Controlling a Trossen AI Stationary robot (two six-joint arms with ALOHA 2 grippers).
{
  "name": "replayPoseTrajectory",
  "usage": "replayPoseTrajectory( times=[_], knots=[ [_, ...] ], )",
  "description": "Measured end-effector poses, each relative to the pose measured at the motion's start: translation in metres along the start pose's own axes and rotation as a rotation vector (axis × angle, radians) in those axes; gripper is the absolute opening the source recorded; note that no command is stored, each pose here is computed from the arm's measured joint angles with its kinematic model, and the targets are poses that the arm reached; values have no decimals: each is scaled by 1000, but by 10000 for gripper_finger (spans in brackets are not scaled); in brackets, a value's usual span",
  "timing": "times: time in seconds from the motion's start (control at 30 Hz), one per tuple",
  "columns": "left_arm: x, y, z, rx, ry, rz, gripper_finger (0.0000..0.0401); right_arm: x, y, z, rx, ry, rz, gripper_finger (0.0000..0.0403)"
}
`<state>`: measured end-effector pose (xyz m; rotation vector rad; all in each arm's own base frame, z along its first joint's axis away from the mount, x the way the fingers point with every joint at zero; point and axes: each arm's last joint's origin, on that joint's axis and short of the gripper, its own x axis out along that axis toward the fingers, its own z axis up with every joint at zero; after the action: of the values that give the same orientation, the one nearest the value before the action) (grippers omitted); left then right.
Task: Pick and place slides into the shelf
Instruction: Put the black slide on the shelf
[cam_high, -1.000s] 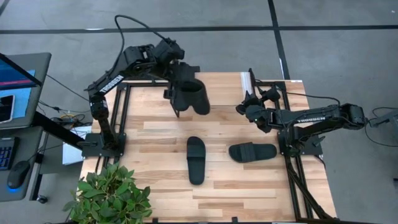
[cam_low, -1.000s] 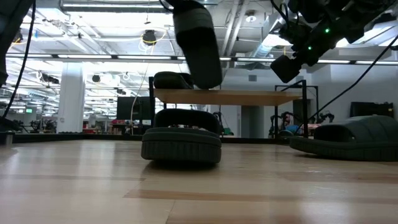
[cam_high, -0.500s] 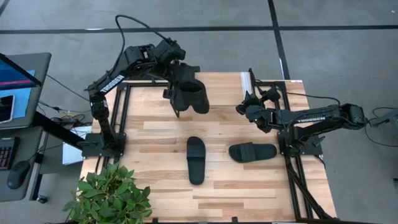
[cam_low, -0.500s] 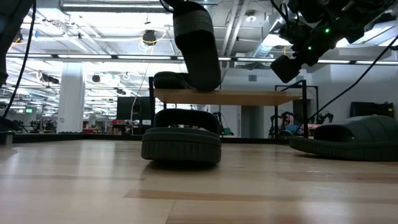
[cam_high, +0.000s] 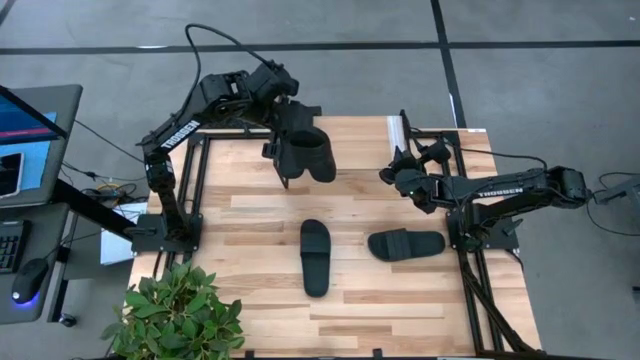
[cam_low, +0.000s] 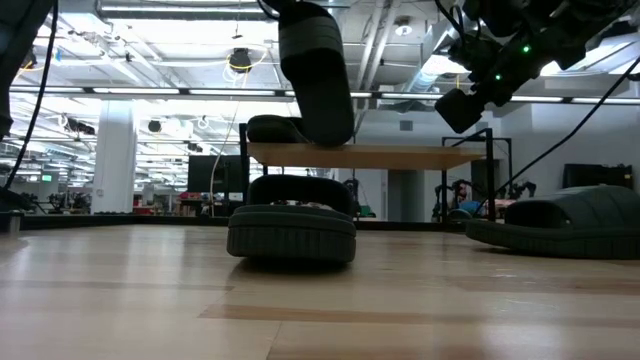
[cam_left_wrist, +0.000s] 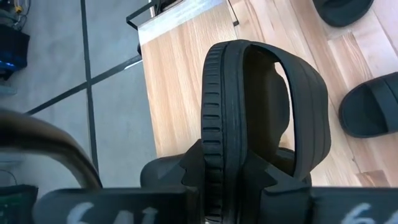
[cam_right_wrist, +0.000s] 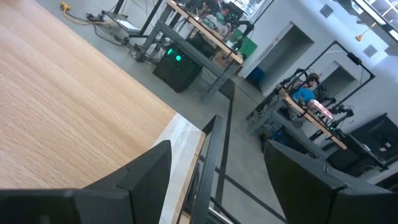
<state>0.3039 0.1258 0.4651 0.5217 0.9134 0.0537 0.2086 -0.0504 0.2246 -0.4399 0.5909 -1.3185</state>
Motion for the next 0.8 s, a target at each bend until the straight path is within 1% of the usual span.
replayPoseTrajectory(
  times=[0.3,0.47,0.6,0.8],
  knots=[
    [1,2,2,11,-17,17,30,0,0,0,1,0,0,249],
    [19,5,1,9,27,3,30,0,0,0,2,0,0,249],
    [36,9,0,15,85,29,30,0,0,0,2,0,0,249],
    [40,15,-2,19,95,59,30,0,0,0,1,0,0,249]
  ],
)
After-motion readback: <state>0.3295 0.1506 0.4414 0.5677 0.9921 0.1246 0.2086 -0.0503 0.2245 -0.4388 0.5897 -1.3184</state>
